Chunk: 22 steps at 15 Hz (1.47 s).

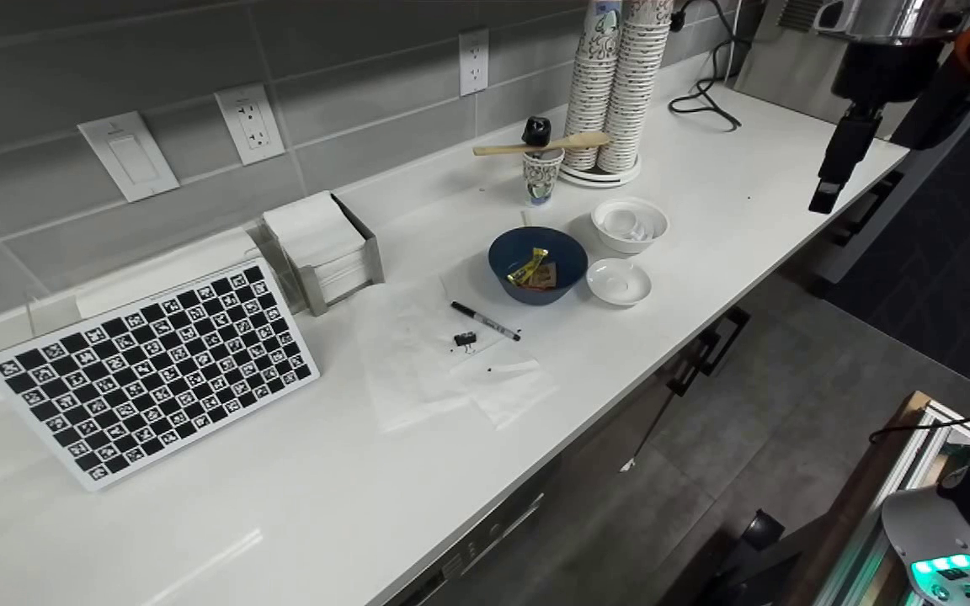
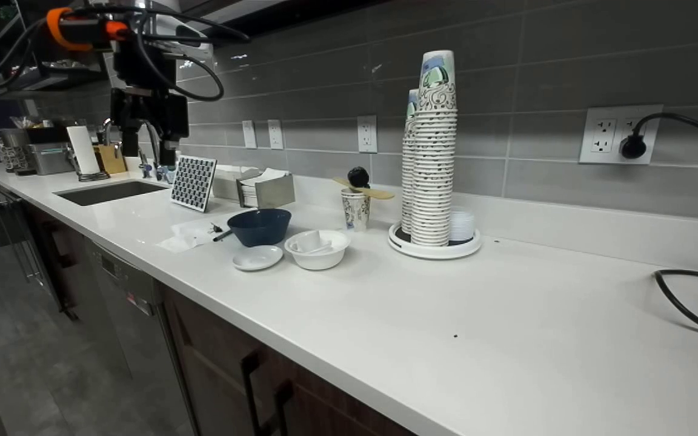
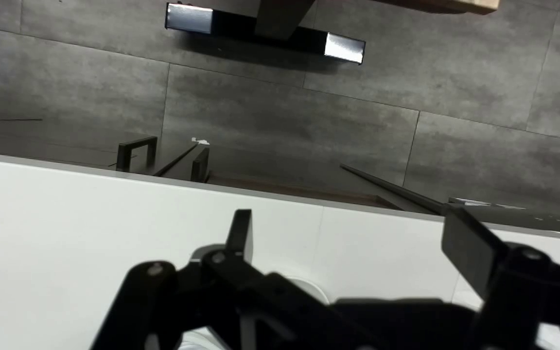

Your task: Move one sachet from the bowl to the plate

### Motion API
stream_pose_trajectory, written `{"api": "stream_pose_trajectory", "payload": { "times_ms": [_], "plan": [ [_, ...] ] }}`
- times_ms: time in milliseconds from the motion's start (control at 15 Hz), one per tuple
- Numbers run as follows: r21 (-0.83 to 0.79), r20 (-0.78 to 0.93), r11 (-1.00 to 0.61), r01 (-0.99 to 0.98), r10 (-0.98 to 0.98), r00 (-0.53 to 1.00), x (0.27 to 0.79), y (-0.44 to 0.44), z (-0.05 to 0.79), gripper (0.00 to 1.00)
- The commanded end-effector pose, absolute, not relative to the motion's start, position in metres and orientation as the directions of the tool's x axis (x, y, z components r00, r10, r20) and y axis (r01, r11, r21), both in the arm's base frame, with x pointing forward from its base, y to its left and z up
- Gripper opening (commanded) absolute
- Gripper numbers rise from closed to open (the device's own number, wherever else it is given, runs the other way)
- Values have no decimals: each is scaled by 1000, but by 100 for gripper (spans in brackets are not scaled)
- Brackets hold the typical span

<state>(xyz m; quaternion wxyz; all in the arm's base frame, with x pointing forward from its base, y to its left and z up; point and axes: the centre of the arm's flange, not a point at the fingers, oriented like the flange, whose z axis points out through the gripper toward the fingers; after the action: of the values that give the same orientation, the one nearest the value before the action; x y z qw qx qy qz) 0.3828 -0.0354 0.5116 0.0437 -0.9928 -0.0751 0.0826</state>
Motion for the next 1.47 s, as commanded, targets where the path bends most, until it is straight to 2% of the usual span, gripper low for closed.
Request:
{"api": "stream_pose_trajectory", "payload": {
  "times_ms": [0, 133, 267, 533, 733, 800, 1000, 1067, 1400],
  "plan": [
    [-99, -157, -985, 142, 156, 975, 383, -35, 512, 100],
    [-99, -157, -985, 142, 156, 975, 383, -35, 512, 100],
    [-102, -204, -984, 147, 166, 965, 413, -40, 513, 100],
    [5, -198, -997, -81, -80, 977, 477, -75, 539, 100],
    [26, -156, -978, -207, -209, 965, 530, -93, 555, 100],
    [26, -142, -981, -192, -194, 971, 548, -88, 555, 100],
    [14, -119, -1000, 17, 15, 993, 589, -63, 565, 100],
    [18, -113, -997, -75, -76, 991, 544, -70, 541, 100],
    [18, -104, -1000, 1, -1, 995, 573, -55, 545, 100]
  ]
}}
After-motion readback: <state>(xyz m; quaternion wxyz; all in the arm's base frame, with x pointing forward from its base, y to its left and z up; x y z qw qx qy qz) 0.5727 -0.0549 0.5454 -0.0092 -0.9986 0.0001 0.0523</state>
